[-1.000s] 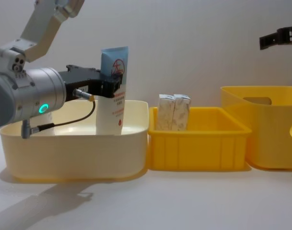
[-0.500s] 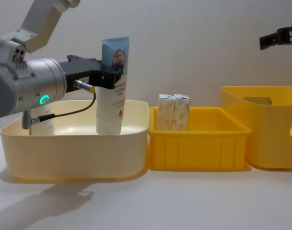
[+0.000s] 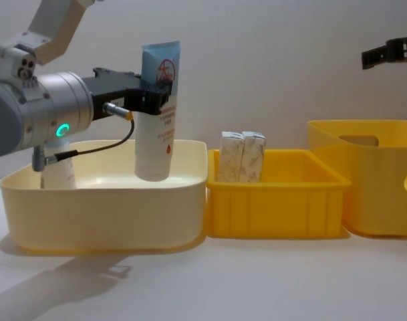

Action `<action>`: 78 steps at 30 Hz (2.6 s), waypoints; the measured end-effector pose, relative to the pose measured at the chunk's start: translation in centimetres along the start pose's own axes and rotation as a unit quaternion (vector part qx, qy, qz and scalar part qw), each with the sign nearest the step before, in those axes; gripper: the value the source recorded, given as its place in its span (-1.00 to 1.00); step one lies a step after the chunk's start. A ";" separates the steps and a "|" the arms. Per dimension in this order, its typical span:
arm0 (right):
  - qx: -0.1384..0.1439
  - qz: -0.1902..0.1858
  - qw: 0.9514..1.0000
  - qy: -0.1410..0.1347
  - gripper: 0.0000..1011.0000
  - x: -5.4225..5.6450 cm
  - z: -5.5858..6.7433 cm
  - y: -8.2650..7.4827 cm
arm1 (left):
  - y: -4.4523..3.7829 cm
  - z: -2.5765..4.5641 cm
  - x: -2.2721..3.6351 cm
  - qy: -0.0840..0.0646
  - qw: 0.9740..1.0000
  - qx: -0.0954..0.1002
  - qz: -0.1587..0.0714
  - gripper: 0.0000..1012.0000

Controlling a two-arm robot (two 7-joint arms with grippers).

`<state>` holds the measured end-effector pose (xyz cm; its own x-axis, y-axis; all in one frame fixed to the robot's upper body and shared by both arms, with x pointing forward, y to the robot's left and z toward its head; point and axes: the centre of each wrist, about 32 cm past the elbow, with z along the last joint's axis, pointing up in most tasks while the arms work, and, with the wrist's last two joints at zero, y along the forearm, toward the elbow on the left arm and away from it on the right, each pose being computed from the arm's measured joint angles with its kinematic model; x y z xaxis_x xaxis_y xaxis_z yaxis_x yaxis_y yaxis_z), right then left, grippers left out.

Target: Bimanual collaborative sorting of washing and personal care products

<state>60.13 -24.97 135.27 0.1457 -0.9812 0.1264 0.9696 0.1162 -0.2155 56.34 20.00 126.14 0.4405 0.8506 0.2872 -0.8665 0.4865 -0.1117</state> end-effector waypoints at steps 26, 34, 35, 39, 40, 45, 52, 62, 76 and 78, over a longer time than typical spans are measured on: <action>0.017 0.113 0.992 -0.046 0.98 -0.4 -0.1 0.1 | -2.50 4.44 0.87 -0.038 0.996 -0.077 -0.005 -0.57; 0.024 0.172 0.983 -0.062 0.98 -0.6 -0.1 0.0 | -2.93 5.11 0.86 -0.046 0.995 -0.085 -0.007 -0.57; 0.026 0.185 0.980 -0.064 0.98 -0.6 -0.1 0.0 | -2.96 5.16 0.86 -0.047 0.995 -0.085 -0.007 -0.57; 0.028 0.212 0.974 -0.070 0.98 -0.8 0.0 0.1 | -3.06 5.33 0.86 -0.049 0.995 -0.087 -0.008 -0.57; 0.029 0.218 0.973 -0.072 0.98 -0.8 0.0 0.1 | -3.09 5.39 0.86 -0.049 0.995 -0.088 -0.008 -0.57; 0.035 0.244 0.966 -0.080 0.98 -0.8 0.1 0.3 | -3.16 5.51 0.86 -0.051 0.995 -0.090 -0.008 -0.57; 0.054 0.263 0.959 -0.095 0.98 -1.7 0.3 1.4 | -3.23 5.65 0.86 -0.052 0.994 -0.091 -0.008 -0.57; 0.085 0.300 0.943 -0.115 0.98 -3.8 1.0 4.2 | -3.27 5.73 0.86 -0.053 0.994 -0.092 -0.009 -0.57; 0.056 0.367 0.918 -0.139 0.98 -5.1 2.9 6.8 | -3.30 5.78 0.85 -0.054 0.994 -0.092 -0.009 -0.57; 0.047 0.373 0.915 -0.144 0.98 -4.9 3.5 7.0 | -3.30 5.79 0.85 -0.054 0.994 -0.092 -0.009 -0.57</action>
<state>66.89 -18.84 136.56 0.8069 -0.5437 0.2309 0.5898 0.7633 -0.2637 58.22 17.96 132.27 0.4187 0.8200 0.3902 -0.7966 0.5380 -0.2759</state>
